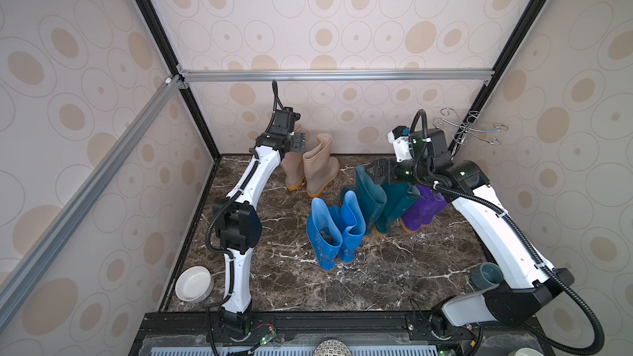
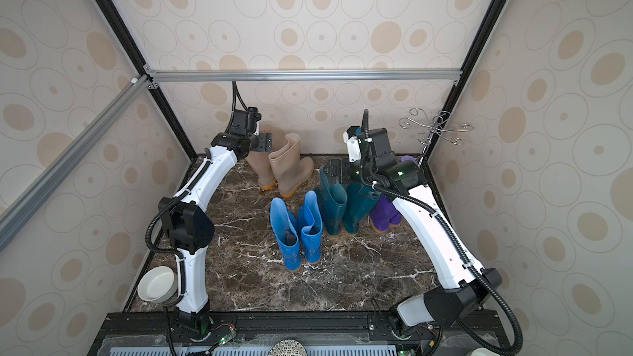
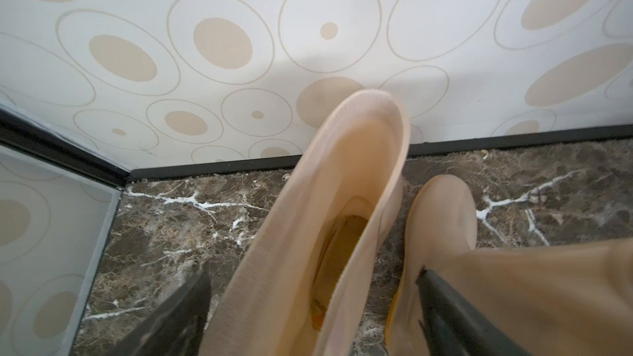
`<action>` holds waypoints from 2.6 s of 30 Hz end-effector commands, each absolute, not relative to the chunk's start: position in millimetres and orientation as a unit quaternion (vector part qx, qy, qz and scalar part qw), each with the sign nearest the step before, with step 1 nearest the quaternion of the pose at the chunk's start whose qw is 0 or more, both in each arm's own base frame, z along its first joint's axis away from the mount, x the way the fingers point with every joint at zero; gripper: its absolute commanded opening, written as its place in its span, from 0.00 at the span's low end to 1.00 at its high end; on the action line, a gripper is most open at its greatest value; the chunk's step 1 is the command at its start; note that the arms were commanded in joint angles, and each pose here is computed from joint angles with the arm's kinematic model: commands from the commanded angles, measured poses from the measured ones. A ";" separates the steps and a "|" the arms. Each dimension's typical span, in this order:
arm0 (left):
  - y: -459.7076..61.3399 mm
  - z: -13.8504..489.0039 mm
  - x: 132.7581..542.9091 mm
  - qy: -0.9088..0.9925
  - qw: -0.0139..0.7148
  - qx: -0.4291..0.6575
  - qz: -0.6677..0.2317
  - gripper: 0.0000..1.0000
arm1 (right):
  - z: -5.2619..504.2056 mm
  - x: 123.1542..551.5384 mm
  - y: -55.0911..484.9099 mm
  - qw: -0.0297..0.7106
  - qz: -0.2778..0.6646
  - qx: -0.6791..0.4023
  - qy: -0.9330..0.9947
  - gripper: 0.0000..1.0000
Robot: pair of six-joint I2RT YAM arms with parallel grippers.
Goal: Match and arrange rain boots in pairs
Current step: Pair a pair of rain boots at the center of the board, then reset both arms
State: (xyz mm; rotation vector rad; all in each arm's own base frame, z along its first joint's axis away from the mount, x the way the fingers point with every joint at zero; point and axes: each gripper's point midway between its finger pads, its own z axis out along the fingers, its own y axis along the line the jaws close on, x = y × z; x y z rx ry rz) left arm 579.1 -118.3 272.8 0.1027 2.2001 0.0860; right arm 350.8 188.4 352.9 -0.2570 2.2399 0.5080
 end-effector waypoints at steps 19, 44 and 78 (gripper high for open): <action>-185.9 291.9 576.9 0.883 0.425 0.046 -0.195 0.00 | 347.1 333.1 169.6 0.414 0.193 -0.070 0.887 0.99; -20.6 311.8 410.4 0.766 0.636 -0.060 0.074 1.00 | 249.9 239.4 58.3 0.503 0.042 -0.014 0.863 0.99; 21.9 142.7 354.2 0.704 0.699 -0.048 0.117 1.00 | 112.9 369.5 57.2 0.569 0.031 -0.130 0.811 1.00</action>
